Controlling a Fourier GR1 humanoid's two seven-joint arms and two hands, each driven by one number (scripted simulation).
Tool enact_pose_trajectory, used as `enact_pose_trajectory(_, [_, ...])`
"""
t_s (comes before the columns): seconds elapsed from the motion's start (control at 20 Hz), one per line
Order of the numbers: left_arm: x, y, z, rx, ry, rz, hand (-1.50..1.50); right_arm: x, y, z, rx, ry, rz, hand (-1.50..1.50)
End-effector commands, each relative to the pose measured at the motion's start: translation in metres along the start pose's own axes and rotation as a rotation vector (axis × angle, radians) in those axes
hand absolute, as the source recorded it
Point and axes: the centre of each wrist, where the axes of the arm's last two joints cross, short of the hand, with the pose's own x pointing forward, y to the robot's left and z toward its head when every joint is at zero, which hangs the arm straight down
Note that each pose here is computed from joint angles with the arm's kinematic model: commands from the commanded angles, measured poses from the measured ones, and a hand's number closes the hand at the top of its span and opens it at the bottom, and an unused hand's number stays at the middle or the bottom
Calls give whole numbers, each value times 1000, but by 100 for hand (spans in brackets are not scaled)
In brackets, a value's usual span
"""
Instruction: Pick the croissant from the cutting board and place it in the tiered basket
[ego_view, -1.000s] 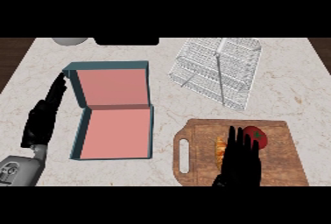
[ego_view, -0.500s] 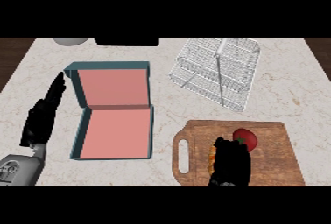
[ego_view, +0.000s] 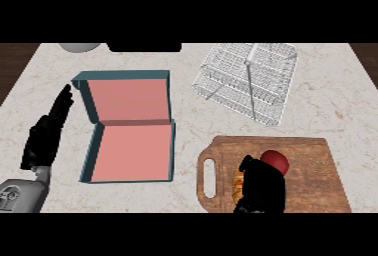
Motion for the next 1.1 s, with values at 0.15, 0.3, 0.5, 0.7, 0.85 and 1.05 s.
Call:
enact_pose_trajectory(0.15, [14,-19,-3,-59,-41,13,0,56,-25,-2,-88,16,-201,150])
enact_pose_trajectory(0.3, [27,-16,-11,-81,-90,12,0,67,-49,-10,-133,-55,-273,150])
enact_pose_trajectory(0.5, [28,-32,-10,-103,-90,19,0,85,-93,-11,-326,-83,-457,150])
enact_pose_trajectory(0.7, [30,-33,-13,-111,-83,21,0,111,-130,-9,-537,-96,-505,150])
enact_pose_trajectory(0.85, [35,-35,-14,-115,-91,6,0,128,-158,-9,-667,-86,-549,150])
enact_pose_trajectory(1.05, [29,-37,-15,-116,-81,0,0,155,-189,-2,-799,-39,-520,150])
